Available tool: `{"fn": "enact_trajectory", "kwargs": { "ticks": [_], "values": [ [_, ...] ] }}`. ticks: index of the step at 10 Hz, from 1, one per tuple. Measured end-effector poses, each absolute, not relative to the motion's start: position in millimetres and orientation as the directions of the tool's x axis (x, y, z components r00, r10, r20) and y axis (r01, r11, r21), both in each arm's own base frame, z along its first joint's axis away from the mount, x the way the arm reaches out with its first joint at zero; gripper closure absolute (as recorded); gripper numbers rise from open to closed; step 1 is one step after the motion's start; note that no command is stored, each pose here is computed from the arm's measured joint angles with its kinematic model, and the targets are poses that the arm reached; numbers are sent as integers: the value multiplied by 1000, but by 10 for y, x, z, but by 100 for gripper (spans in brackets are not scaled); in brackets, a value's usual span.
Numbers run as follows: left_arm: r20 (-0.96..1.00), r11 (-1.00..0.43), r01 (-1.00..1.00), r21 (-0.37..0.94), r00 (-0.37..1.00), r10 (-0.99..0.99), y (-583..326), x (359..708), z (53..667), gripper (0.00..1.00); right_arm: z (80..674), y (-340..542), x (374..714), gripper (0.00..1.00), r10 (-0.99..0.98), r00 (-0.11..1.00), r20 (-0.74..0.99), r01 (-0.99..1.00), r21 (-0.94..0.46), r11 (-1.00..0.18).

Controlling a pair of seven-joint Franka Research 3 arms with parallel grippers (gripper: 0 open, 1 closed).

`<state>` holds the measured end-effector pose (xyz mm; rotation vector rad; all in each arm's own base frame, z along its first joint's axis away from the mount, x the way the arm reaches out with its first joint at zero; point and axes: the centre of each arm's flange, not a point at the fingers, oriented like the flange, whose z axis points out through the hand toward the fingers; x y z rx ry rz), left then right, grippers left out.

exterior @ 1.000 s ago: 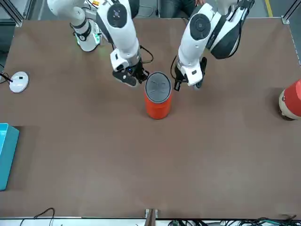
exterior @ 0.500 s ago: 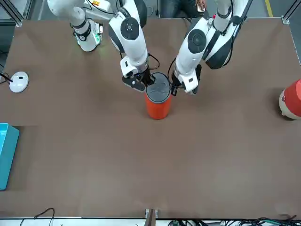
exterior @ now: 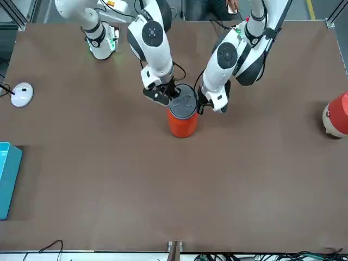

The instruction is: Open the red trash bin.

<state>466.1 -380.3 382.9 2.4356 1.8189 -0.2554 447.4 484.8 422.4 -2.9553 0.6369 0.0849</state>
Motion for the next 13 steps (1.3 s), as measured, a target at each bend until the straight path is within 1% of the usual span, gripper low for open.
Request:
{"fn": "enact_trajectory", "kwargs": {
  "ticks": [3, 7, 13],
  "values": [
    [-188, -285, 958, -27, 275, 943, -3803, 4662, 3829, 99, 4209, 4890, 4442, 99, -403, 912, -78, -410, -106, -906],
    [-188, -285, 958, -27, 275, 943, -3804, 4661, 3829, 99, 3950, 5095, 4254, 99, -379, 922, -79, -385, -95, -918],
    [-189, -275, 961, -26, 266, 945, -3816, 4655, 3832, 99, 3884, 5099, 4262, 99, -381, 922, -76, -387, -96, -917]
  ]
}}
